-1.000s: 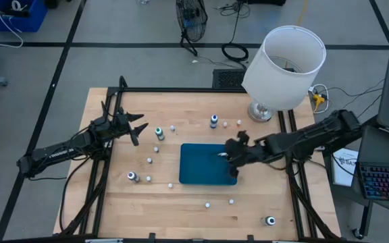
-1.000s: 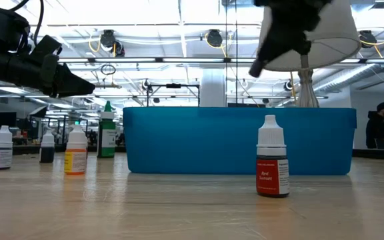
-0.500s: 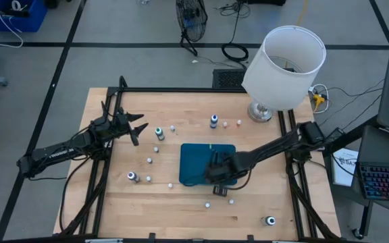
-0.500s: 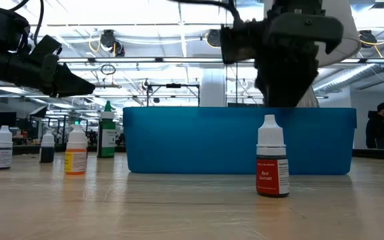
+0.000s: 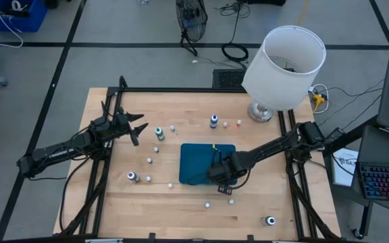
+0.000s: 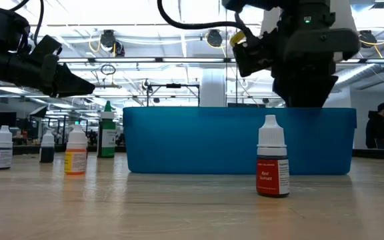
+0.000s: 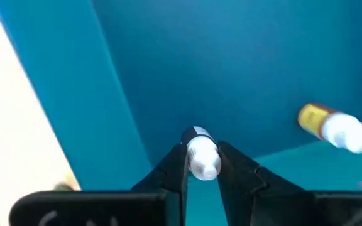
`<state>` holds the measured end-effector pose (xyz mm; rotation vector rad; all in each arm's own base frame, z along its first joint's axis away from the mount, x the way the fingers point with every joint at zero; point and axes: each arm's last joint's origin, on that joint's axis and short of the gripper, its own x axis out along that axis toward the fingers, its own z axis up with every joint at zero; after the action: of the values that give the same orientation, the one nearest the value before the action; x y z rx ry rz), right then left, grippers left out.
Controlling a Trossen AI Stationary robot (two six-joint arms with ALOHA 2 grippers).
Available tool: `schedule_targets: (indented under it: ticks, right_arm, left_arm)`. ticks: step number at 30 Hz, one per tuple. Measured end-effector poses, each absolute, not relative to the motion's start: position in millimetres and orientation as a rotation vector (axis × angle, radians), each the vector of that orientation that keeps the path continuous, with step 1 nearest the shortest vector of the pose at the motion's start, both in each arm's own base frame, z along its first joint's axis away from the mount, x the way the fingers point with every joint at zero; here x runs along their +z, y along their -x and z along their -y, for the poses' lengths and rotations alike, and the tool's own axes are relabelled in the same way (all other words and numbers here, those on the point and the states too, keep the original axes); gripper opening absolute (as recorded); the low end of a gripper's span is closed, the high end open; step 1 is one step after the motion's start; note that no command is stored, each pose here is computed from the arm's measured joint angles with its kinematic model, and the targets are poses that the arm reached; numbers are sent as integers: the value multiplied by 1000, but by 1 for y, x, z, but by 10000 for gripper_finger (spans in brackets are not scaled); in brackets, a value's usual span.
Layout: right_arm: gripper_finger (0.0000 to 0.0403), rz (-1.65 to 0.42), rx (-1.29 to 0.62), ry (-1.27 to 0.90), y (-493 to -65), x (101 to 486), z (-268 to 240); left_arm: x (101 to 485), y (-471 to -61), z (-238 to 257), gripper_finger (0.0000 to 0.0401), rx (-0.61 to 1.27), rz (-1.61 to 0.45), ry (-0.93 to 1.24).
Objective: Pick & Place food coloring
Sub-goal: Put the small black food coloring bottle into the blue bin
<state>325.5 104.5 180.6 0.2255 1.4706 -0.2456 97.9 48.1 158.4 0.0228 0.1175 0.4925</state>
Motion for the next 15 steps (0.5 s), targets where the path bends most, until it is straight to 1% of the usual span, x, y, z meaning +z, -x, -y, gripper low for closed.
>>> schedule_targets:
  ticks: [10,15]
  right_arm:
    - [57,-1454,-238,-232,-327,181,-105]
    - [86,-1440,-233,-237,-329,181,-106]
  left_arm:
    - [158,-98,-48,225,493,-117,-23]
    - [158,-98,-48,225,492,-117,-23]
